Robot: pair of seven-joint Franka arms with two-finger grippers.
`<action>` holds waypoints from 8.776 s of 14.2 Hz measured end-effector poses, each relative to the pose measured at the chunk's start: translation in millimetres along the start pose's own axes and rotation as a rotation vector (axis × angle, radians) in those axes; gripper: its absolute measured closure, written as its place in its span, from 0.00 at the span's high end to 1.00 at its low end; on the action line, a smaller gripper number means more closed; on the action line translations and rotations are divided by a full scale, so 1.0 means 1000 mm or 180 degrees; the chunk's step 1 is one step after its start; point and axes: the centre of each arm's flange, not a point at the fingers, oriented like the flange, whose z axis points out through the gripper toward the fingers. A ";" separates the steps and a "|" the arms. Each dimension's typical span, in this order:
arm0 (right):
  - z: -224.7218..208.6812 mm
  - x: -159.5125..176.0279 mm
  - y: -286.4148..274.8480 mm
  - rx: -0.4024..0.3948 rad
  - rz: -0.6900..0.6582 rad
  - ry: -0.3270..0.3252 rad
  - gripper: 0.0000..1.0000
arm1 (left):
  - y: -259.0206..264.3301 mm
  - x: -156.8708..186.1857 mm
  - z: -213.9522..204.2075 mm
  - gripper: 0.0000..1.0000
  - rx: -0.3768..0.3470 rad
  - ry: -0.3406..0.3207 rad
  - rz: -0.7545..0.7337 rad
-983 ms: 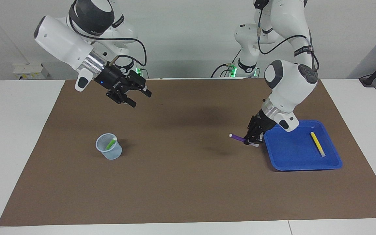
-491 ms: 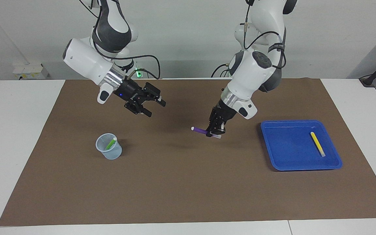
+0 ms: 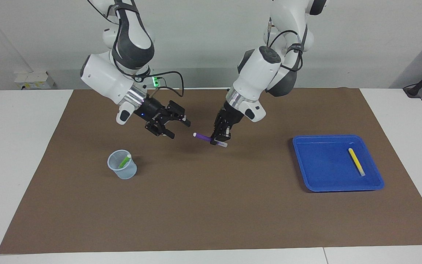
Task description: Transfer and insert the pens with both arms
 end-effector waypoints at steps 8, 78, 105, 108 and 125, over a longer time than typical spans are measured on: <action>0.000 0.002 0.000 -0.0008 -0.0076 0.0036 0.76 | -0.021 -0.036 0.006 0.17 -0.0043 -0.0107 0.0079; -0.072 0.052 0.161 -0.2547 -0.0934 -0.0744 0.57 | 0.031 0.491 -0.166 1.00 0.1828 0.0851 0.4844; -0.154 0.045 0.080 -0.2065 -0.0794 -0.0717 1.00 | 0.019 0.582 -0.078 0.36 0.1793 0.0835 0.5176; -0.146 0.041 0.079 -0.1941 -0.0749 -0.0739 1.00 | 0.019 0.580 -0.078 0.17 0.1793 0.0829 0.5175; -0.115 0.034 0.055 -0.1245 -0.0476 -0.0472 1.00 | 0.067 0.483 -0.081 0.17 0.1309 0.0699 0.3728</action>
